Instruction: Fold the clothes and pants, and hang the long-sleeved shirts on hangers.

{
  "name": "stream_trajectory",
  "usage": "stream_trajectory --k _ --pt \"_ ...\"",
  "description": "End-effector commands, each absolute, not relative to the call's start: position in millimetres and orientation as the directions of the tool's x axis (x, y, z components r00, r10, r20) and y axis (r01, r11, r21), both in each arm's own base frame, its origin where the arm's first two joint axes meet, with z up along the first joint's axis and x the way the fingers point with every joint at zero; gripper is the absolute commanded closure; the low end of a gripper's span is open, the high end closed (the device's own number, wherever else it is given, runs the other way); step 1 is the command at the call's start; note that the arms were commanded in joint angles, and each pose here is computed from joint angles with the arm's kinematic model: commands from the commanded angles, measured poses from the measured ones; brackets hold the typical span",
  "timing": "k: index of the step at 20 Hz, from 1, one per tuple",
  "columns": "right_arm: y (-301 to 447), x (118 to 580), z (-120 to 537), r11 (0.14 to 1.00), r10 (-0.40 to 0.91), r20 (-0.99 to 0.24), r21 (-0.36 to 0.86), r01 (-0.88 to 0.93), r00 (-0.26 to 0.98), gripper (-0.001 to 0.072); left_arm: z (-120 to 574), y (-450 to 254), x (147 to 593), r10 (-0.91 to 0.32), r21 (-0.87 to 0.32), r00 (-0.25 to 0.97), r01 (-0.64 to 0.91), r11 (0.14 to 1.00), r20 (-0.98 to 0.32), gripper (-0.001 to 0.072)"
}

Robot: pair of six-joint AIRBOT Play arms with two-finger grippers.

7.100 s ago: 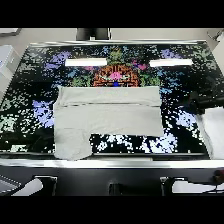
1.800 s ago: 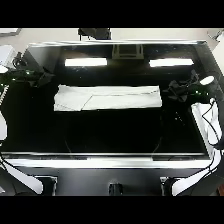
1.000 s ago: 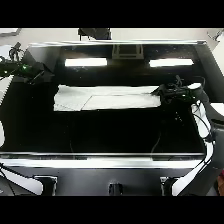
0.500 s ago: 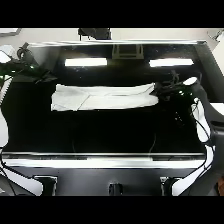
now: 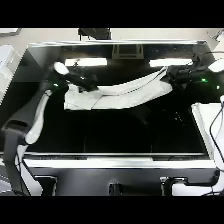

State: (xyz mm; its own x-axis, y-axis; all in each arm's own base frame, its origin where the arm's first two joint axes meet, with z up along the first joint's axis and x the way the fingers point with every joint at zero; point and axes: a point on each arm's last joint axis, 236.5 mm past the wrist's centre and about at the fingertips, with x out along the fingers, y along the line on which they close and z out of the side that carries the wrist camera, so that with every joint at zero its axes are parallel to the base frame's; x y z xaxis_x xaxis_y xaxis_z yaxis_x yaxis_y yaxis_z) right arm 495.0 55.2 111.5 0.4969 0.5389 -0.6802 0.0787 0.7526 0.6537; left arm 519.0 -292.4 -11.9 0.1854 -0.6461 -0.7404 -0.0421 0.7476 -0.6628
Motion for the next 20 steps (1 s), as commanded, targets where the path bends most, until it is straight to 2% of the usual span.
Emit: stream_trajectory --k 1,5,13,17,20 --pt "59.9 470.1 152.4 0.751 0.536 -0.668 0.657 0.070 0.516 0.0677 -40.3 -380.7 487.6 -0.724 -0.732 0.109 -0.084 0.677 -0.682 0.0694" --pt "66.7 445.7 178.4 0.753 0.546 -0.664 0.656 0.048 0.511 0.0677 -51.7 -440.8 464.6 -0.787 -0.789 0.081 -0.141 0.598 -0.611 0.0694" --pt "71.3 426.9 205.8 0.745 0.545 -0.646 0.665 0.044 0.535 0.0676 -68.1 -505.0 429.2 -0.839 -0.825 0.049 -0.222 0.520 -0.542 0.0694" --pt "74.2 428.2 209.0 0.732 0.556 -0.632 0.680 0.041 0.540 0.0677 -61.1 -505.5 430.1 -0.844 -0.832 0.054 -0.214 0.513 -0.534 0.0694" --pt "84.7 431.4 210.7 0.729 0.562 -0.622 0.684 0.029 0.545 0.0677 -25.9 -467.7 455.4 -0.852 -0.851 0.074 -0.144 0.506 -0.519 0.0694"
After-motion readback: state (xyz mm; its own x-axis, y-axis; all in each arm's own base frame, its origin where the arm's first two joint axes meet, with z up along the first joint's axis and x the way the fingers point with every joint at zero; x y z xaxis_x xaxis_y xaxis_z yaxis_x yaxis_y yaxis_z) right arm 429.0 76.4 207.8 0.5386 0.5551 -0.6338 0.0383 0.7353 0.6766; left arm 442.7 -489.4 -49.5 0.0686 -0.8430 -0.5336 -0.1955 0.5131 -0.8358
